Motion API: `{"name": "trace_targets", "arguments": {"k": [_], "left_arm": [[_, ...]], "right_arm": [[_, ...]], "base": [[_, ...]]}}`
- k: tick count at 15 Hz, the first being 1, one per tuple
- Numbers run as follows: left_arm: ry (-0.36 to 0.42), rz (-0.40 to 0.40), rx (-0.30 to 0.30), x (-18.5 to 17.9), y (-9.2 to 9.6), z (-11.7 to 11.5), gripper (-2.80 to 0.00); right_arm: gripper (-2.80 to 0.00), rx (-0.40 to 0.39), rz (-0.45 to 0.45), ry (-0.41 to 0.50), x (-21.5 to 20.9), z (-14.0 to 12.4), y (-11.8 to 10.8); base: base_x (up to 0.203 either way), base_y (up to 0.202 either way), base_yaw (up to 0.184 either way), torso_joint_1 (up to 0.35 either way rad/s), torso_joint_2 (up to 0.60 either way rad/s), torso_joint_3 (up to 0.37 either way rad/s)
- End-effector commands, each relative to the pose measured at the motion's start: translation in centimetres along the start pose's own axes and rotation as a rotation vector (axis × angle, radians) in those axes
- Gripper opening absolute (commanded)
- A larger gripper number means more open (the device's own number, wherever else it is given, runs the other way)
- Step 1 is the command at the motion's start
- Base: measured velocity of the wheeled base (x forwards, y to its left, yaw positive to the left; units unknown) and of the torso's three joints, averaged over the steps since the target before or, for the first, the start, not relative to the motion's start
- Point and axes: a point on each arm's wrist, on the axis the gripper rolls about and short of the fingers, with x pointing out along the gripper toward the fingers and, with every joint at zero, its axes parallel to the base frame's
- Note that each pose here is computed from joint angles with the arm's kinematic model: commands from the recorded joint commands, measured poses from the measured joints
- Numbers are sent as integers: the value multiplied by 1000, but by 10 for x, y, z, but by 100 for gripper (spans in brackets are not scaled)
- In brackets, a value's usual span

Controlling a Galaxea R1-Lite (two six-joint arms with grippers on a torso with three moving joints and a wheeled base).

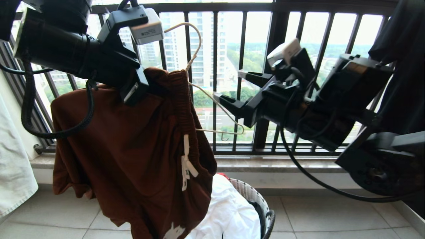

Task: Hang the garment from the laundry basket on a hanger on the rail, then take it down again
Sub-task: Hang the clothes on the clothes rack

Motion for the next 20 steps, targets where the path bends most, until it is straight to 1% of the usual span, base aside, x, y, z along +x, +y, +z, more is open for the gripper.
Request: {"name": "trace_targets", "arguments": {"k": [1, 2, 3, 4, 5, 6, 7, 8, 10, 11, 13, 15, 17, 19, 20], "left_arm": [[13, -13, -54, 14, 2, -4, -280], [2, -4, -77, 15, 3, -3, -280], [-19, 10, -99, 15, 4, -1, -280], [-50, 25, -132, 14, 6, 2, -280], [-74, 35, -183, 14, 8, 4, -280], [-113, 24, -247, 14, 9, 6, -280], [-176, -11, -278, 14, 9, 9, -280], [-235, -17, -303, 11, 11, 13, -280], [-306, -27, -362, 9, 8, 22, -280], [-328, -26, -387, 12, 8, 22, -280], [-350, -33, -417, 18, 4, 19, -280], [-355, -37, -427, 23, -4, 12, -280], [-347, -46, -436, 22, -14, 2, -280], [-334, -69, -463, 20, -23, -2, -280], [-323, -74, -474, 22, -25, -4, -280]], "right_arm": [[0, 76, -31, -57, -26, 30, -30], [-280, 111, -54, -61, -29, 35, -41], [-280, 141, -74, -40, -33, 37, -46], [-280, 180, -116, 3, -39, 38, -50], [-280, 221, -166, 54, -45, 40, -52], [-280, 253, -202, 100, -54, 46, -53], [-280, 284, -229, 149, -65, 50, -53], [-280, 346, -242, 232, -77, 49, -50], [-280, 519, -257, 394, -91, 40, -42], [-280, 562, -245, 443, -87, 36, -40], [-280, 605, -204, 549, -76, 19, -31], [-280, 663, -172, 593, -65, 5, -25], [-280, 744, -120, 595, -57, 4, -21], [-280, 780, -87, 601, -53, 4, -13], [-280, 789, -77, 614, -52, 3, -9]], "base": [[0, 0, 0, 0, 0, 0], [0, 0, 0, 0, 0, 0], [0, 0, 0, 0, 0, 0], [0, 0, 0, 0, 0, 0], [0, 0, 0, 0, 0, 0], [0, 0, 0, 0, 0, 0], [0, 0, 0, 0, 0, 0], [0, 0, 0, 0, 0, 0], [0, 0, 0, 0, 0, 0], [0, 0, 0, 0, 0, 0], [0, 0, 0, 0, 0, 0], [0, 0, 0, 0, 0, 0], [0, 0, 0, 0, 0, 0], [0, 0, 0, 0, 0, 0], [0, 0, 0, 0, 0, 0]]}}
